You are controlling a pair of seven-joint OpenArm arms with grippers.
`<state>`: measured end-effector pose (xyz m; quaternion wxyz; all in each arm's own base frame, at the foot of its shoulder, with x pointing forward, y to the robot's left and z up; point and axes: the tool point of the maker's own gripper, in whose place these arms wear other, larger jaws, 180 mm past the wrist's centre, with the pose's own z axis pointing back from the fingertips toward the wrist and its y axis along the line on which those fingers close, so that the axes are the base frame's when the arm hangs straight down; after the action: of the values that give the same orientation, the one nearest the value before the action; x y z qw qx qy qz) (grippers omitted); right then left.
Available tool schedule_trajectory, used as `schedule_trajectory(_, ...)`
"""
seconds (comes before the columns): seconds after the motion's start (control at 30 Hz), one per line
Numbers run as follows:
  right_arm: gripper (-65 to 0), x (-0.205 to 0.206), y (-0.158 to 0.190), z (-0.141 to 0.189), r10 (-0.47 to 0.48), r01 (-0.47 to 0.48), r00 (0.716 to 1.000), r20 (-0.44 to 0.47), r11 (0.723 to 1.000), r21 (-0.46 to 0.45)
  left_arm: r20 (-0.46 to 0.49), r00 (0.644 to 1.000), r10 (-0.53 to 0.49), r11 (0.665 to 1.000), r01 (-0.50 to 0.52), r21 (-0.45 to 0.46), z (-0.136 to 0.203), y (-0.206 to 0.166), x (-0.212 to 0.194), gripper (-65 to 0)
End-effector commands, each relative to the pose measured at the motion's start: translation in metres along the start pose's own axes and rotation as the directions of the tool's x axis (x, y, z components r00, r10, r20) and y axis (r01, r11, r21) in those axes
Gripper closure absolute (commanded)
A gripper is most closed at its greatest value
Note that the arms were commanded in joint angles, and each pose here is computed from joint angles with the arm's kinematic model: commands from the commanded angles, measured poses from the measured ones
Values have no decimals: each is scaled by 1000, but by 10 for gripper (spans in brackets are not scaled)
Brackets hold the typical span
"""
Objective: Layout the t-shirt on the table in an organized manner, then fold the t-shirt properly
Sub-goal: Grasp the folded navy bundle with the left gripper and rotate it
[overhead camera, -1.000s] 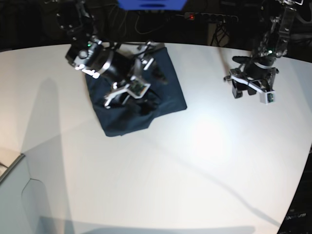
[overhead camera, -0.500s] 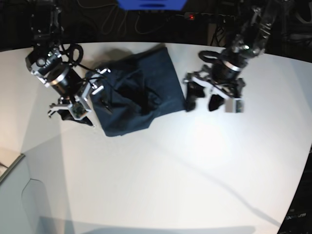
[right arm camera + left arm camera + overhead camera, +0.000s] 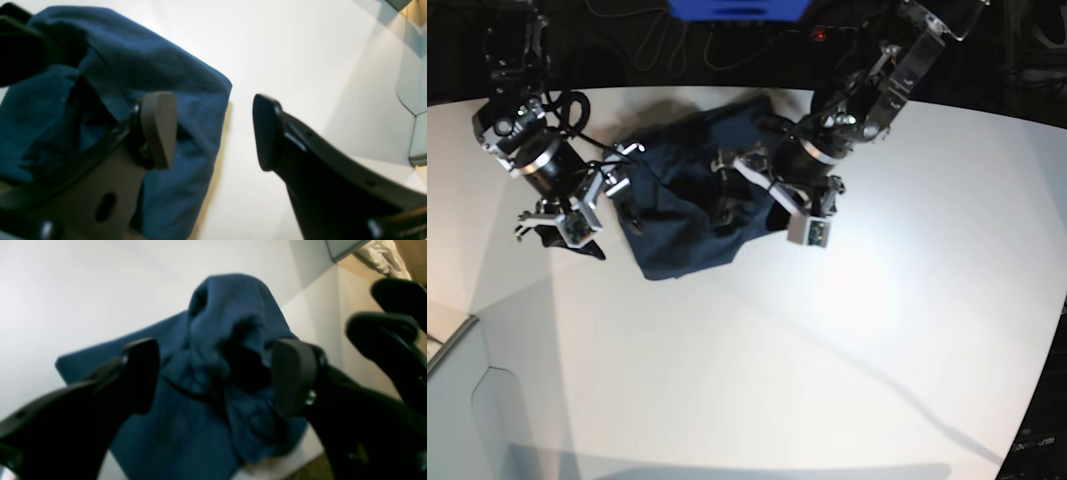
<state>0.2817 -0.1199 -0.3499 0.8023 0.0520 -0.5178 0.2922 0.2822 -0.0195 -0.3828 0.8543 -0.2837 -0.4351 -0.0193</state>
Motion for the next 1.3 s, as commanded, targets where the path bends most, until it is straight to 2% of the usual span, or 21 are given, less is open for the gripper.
schedule_trajectory(0.0,-360,14,-2,2,5,-5,999,53,1000,4,39,999,-4,1000,5,-16,-3,-5,13,-444)
schedule_trajectory(0.2,-360,11,-9,4,1,-1,999,47,1000,-16,48,999,0,1000,1,-17,-9,-6,18,-256)
schedule_trajectory(0.4,-360,10,-11,5,-1,2,999,46,1000,-21,48,999,-10,1000,11,-9,-14,-2,22,-145)
schedule_trajectory(0.43,-360,10,-11,5,-1,2,999,46,1000,-21,48,999,-13,1000,13,-9,-15,-1,22,-109)
schedule_trajectory(0.5,-360,10,-11,5,-1,2,999,46,1000,-21,54,998,-12,1000,12,-5,-15,0,25,0)
schedule_trajectory(0.67,-360,10,-11,5,-1,2,999,46,1000,-21,116,993,-26,998,32,-49,-3,-17,49,0)
schedule_trajectory(0.8,-360,10,-11,5,-1,2,999,46,1000,-21,161,986,-36,995,51,-90,22,-30,62,-1)
schedule_trajectory(0.93,-360,10,-11,5,-1,2,999,46,1000,-21,193,981,-11,999,17,-30,45,-7,68,-1)
schedule_trajectory(1.0,-360,10,-11,5,-2,3,999,45,1000,-21,200,980,8,999,-14,29,52,15,66,-1)
schedule_trajectory(1.13,-360,11,-9,4,-1,2,999,46,1000,-15,172,984,36,992,-56,113,59,46,49,-1)
schedule_trajectory(1.27,-360,11,-8,4,-2,3,999,47,1000,-14,141,988,60,984,-83,159,68,60,31,-4)
